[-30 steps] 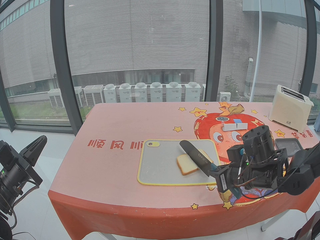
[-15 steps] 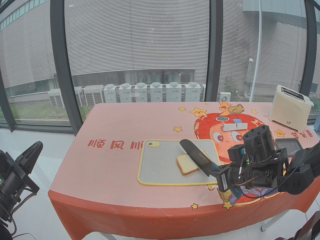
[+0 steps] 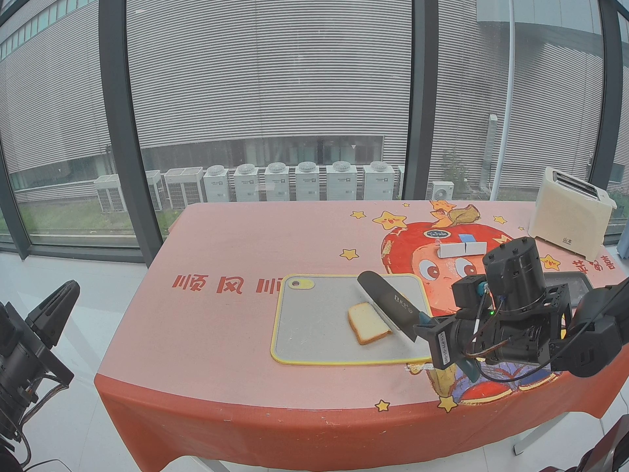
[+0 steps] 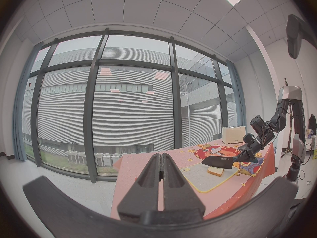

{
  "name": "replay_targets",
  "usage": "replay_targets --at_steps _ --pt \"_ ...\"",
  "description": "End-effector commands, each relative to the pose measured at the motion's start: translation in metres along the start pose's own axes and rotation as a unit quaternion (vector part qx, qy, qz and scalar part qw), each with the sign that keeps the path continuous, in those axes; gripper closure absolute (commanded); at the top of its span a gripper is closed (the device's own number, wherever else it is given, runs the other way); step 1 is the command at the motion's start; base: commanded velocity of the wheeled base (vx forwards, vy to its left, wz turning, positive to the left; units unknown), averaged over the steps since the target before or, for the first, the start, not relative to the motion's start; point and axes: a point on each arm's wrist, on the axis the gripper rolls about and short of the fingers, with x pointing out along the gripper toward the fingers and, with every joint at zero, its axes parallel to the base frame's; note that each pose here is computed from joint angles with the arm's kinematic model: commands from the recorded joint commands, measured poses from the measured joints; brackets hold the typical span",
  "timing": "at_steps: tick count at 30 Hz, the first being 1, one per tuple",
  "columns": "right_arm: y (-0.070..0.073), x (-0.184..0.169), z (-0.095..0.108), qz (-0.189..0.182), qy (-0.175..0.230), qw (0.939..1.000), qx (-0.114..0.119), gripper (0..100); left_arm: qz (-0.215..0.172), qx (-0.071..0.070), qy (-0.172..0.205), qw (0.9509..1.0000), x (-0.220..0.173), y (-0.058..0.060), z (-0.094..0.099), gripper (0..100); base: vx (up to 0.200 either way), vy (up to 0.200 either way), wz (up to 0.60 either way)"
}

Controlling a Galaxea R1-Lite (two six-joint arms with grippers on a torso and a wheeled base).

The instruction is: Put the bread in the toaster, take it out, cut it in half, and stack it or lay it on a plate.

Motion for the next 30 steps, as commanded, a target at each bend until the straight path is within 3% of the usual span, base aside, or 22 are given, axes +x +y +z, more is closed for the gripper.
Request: replay_targets --at_steps 1,4,8,15,22,30 --pt "0.000 0.000 0.000 0.000 -0.002 1.0000 0.002 100 0.001 0.000 -0.003 1.0000 -0.003 -0.001 0.000 100 0.000 0.000 0.00" --pt "0.000 -0.001 0.000 0.001 -0.002 1.0000 0.001 100 0.001 0.003 -0.008 1.0000 -0.007 -0.002 0.001 100 0.000 0.000 0.00" --pt "0.002 -0.006 0.001 0.005 -0.008 1.0000 -0.001 100 0.005 -0.004 0.019 0.9998 -0.009 -0.002 -0.007 100 0.000 0.000 0.00" --pt "-0.001 -0.015 0.009 0.004 -0.030 0.9995 0.005 100 0.010 -0.002 0.015 0.9998 -0.035 -0.009 -0.009 100 0.000 0.000 0.00" --pt "-0.002 -0.026 0.015 -0.004 -0.052 0.9986 0.006 100 0.052 0.005 0.017 0.9985 -0.066 -0.015 -0.018 100 0.000 0.000 0.00" --pt "-0.004 -0.036 0.017 -0.009 -0.066 0.9977 0.009 100 0.059 0.007 0.017 0.9981 -0.091 -0.025 -0.032 100 0.000 0.000 0.00"
